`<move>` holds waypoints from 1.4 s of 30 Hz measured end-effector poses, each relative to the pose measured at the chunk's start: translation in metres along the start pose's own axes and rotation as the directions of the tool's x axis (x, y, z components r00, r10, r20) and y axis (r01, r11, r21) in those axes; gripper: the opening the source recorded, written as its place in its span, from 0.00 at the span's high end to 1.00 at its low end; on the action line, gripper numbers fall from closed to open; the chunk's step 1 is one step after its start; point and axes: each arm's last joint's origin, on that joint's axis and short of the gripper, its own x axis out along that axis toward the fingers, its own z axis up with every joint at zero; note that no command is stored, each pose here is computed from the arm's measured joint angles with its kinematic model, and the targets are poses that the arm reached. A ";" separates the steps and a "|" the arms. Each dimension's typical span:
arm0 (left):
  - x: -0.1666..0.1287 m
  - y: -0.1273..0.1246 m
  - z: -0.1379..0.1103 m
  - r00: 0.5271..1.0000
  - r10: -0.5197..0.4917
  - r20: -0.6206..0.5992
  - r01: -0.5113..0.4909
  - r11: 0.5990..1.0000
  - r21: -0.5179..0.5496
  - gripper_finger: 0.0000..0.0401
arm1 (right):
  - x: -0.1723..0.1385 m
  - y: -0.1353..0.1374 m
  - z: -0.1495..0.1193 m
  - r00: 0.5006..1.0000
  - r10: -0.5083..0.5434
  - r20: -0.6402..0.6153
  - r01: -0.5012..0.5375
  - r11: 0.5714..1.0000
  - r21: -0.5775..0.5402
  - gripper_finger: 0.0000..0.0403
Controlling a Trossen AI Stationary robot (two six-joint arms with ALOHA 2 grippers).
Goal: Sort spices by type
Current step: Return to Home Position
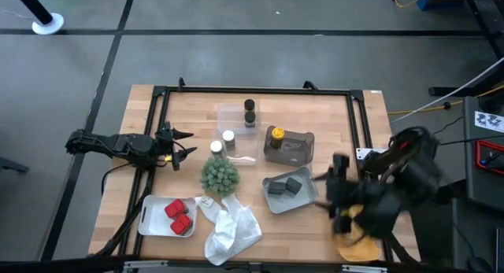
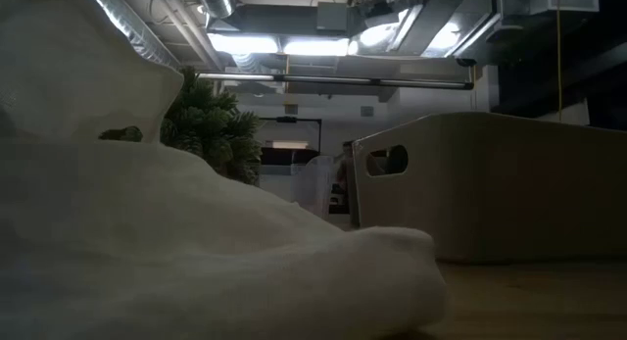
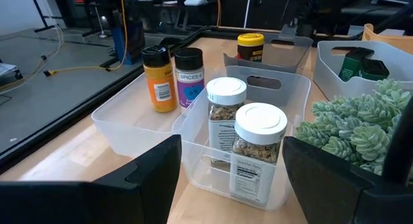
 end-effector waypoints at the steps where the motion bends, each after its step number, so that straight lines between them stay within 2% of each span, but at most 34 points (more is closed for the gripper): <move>1: 0.000 0.000 0.000 1.000 0.000 0.000 0.000 1.000 0.000 0.37 | -0.007 -0.011 0.003 1.000 0.005 0.019 -0.005 1.000 0.001 0.36; 4: 0.000 0.000 0.000 1.000 0.000 0.001 0.000 1.000 0.010 0.37 | -0.028 -0.047 0.006 0.998 0.008 0.067 -0.009 1.000 0.013 0.36; 9: 0.000 0.000 0.000 1.000 -0.012 0.000 0.012 1.000 -0.017 0.37 | -0.045 -0.098 -0.002 0.992 -0.070 0.101 0.066 0.997 0.044 0.36; 13: 0.000 -0.005 -0.001 0.985 -0.170 -0.018 0.169 0.985 -0.033 0.37 | -0.045 -0.126 -0.017 0.987 -0.129 0.098 0.117 0.986 0.121 0.36; 18: -0.001 -0.008 -0.001 0.960 -0.277 -0.027 0.276 0.960 -0.043 0.37 | -0.024 -0.136 -0.043 0.984 -0.014 0.178 -0.009 0.991 0.131 0.36; 23: -0.002 -0.010 0.000 0.936 -0.352 -0.020 0.352 0.936 -0.019 0.37 | -0.002 -0.147 -0.086 0.935 0.101 0.341 -0.145 0.984 0.107 0.36; 28: -0.002 -0.011 0.001 0.930 -0.368 -0.006 0.368 0.930 0.017 0.37 | 0.014 -0.162 -0.141 0.891 0.076 0.447 -0.171 0.969 0.176 0.36; 31: -0.002 -0.011 0.002 0.928 -0.372 0.004 0.372 0.927 0.049 0.37 | 0.017 -0.167 -0.172 0.856 0.105 0.506 -0.221 0.959 0.175 0.36; 36: -0.002 -0.011 0.005 0.927 -0.374 0.026 0.371 0.926 0.073 0.37 | 0.020 -0.169 -0.211 0.769 0.123 0.627 -0.286 0.944 0.165 0.36; 40: -0.002 -0.011 0.006 0.926 -0.375 0.043 0.372 0.926 0.063 0.37 | 0.030 -0.168 -0.235 0.725 0.133 0.675 -0.326 0.931 0.167 0.36; 42: -0.002 -0.012 0.007 0.924 -0.381 0.044 0.379 0.924 0.045 0.37 | 0.039 -0.166 -0.245 0.723 0.143 0.676 -0.334 0.929 0.161 0.36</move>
